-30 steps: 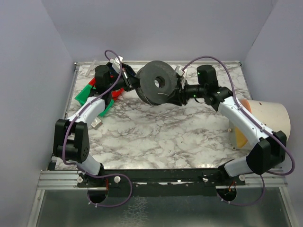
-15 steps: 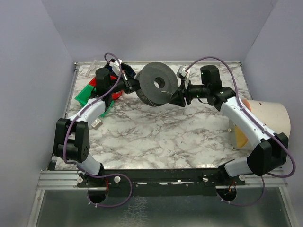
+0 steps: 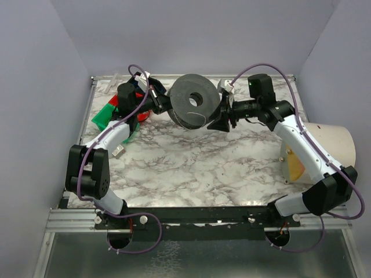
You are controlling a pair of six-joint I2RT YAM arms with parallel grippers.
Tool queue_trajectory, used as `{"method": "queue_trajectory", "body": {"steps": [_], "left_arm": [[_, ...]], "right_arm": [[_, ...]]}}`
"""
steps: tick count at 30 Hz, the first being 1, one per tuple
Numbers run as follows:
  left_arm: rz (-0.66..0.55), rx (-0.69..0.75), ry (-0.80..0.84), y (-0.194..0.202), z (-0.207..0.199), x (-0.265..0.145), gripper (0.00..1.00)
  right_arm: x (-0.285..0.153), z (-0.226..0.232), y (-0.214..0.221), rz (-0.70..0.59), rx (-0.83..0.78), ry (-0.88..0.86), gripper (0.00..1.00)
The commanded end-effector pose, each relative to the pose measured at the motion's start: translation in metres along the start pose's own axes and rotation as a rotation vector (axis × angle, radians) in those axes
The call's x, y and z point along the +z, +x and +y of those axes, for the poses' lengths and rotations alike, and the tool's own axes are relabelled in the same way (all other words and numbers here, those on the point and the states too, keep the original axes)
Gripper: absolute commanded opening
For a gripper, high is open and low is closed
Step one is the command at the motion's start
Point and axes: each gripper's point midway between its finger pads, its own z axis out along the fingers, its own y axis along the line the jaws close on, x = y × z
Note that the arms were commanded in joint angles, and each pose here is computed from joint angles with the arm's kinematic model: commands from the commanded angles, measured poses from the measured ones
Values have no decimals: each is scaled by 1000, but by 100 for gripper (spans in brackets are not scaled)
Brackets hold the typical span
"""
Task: Wrap the cables
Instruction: Wrap the cable around the cable reel.
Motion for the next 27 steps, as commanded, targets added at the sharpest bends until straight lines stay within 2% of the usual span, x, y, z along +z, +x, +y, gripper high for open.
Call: {"method": "queue_trajectory", "body": {"steps": [1, 6, 10, 17, 27], "left_arm": [[-9, 38, 52, -3, -14, 1, 0], [-10, 40, 51, -3, -14, 0, 0], [-10, 38, 51, -3, -14, 1, 0], [-11, 40, 48, -2, -12, 0, 0], [-10, 39, 44, -2, -10, 1, 0]], "right_arm": [[-6, 8, -23, -42, 17, -27, 50], [-9, 15, -42, -84, 47, -63, 50], [-7, 0, -51, -101, 68, 11, 51], [2, -27, -40, -87, 69, 102, 57], [24, -23, -28, -60, 83, 40, 57]]}}
